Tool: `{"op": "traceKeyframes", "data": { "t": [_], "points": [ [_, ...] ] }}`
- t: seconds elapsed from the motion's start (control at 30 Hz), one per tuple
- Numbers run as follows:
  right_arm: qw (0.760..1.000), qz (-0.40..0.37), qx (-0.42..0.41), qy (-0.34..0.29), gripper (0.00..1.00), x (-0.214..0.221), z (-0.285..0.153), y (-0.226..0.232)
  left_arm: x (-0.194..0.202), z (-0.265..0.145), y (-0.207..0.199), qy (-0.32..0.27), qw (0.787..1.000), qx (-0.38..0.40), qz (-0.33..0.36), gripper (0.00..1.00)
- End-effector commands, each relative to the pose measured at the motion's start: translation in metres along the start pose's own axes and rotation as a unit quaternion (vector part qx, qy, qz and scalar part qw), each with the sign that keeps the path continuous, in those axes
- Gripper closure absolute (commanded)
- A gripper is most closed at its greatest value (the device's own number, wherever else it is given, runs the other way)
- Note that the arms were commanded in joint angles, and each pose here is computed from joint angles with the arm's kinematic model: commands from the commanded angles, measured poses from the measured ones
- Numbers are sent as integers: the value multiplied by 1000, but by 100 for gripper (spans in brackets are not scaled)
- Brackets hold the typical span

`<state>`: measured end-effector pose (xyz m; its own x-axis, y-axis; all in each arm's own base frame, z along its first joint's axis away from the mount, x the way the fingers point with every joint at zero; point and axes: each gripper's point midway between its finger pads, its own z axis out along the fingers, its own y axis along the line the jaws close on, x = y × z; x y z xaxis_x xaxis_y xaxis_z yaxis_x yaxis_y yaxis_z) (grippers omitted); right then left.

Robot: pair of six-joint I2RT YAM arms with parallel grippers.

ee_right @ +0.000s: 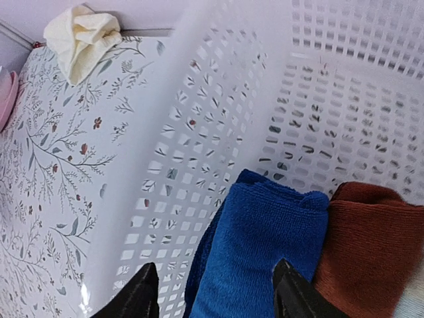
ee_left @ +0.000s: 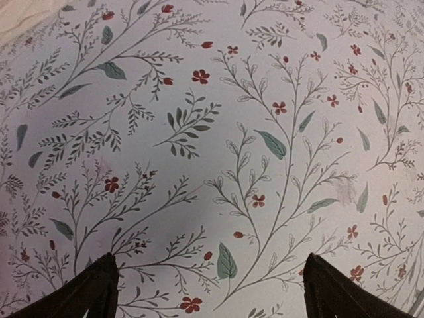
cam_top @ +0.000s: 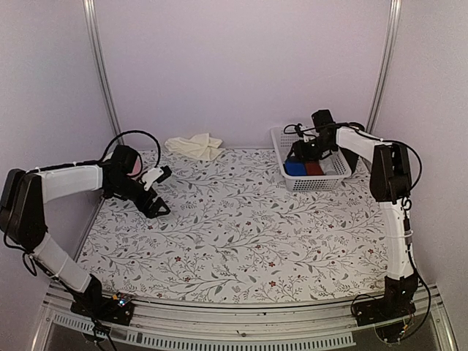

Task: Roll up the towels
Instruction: Pick up the towel from the corner of the board.

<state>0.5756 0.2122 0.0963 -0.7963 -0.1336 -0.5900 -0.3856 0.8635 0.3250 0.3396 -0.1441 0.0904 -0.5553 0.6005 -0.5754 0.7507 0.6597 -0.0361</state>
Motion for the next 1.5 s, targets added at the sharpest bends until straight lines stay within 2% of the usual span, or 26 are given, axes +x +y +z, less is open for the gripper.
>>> {"op": "traceKeyframes", "data": {
  "t": [0.0,0.1,0.17,0.37,0.5,0.7,0.83,1.0,1.2,1.47],
  "points": [
    [994,-55,32,-94,36,-57,-95,39,-36,-31,38,-53,994,-92,39,3],
    [989,-93,39,-108,18,-55,-120,60,-48,-34,64,-56,987,-146,42,3],
    [986,-115,47,-113,0,-50,-133,76,-63,-35,82,-57,983,-171,39,3],
    [979,-157,61,-116,1,-19,-153,123,-105,-12,129,-49,980,-193,9,3],
    [974,-174,25,-142,1,6,-168,164,-127,18,158,-39,981,-187,-14,3],
    [975,-173,-5,-139,1,47,-159,194,-155,65,191,-43,983,-177,-33,3],
    [975,-178,-17,-134,1,65,-148,217,-158,96,215,-31,978,-203,-27,3],
    [974,-190,-23,-124,1,81,-137,237,-156,128,236,-8,969,-248,6,3],
    [974,-198,-23,-112,1,98,-127,250,-162,154,243,-20,960,-274,55,3],
    [974,-197,-29,-103,1,112,-120,266,-172,185,246,-8,915,-364,175,8]
  ]
}}
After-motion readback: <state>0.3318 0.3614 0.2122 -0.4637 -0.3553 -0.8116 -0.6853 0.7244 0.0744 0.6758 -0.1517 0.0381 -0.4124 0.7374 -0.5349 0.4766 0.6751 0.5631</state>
